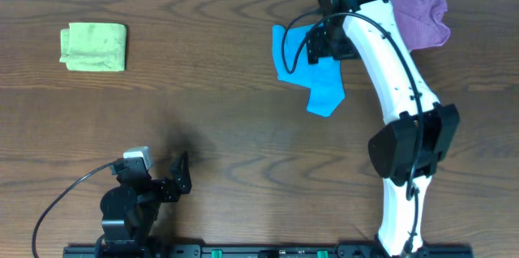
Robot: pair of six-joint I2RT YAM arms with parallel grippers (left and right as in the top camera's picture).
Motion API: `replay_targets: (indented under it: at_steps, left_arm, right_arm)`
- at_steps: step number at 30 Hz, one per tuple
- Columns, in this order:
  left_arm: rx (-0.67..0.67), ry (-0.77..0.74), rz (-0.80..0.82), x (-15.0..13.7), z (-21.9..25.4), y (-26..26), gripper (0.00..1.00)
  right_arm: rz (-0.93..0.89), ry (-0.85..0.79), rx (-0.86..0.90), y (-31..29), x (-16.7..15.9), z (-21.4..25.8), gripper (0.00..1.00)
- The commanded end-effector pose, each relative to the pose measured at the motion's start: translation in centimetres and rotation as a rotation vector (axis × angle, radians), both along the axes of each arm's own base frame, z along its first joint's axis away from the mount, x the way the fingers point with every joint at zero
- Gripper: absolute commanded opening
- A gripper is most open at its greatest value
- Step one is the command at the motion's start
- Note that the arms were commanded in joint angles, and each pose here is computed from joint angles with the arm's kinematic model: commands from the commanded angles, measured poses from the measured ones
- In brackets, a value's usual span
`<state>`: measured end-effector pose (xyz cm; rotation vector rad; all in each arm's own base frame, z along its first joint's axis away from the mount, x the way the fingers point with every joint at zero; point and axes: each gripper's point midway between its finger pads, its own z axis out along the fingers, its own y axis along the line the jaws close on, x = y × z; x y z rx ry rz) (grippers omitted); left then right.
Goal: Fold the cloth
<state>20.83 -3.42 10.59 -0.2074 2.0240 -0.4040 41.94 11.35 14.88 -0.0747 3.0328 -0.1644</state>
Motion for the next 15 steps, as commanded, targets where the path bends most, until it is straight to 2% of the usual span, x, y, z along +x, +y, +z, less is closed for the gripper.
replay_targets:
  at_steps: [1,9,15]
  left_arm:
    - [-0.020,0.016,-0.016,-0.1,-0.6,-0.4,0.95]
    - [-0.021,0.017,-0.016,-0.2,-0.6,-0.4,0.95]
    - [-0.021,0.017,-0.016,-0.2,-0.6,-0.4,0.95]
  right_arm:
    - [-0.001,0.119,0.029,0.4,-1.8,-3.2,0.79]
    - [0.010,0.268,0.078,1.4,-5.3,-10.1,0.76]
    - [0.026,0.298,0.075,1.9,-6.7,-12.5,0.76]
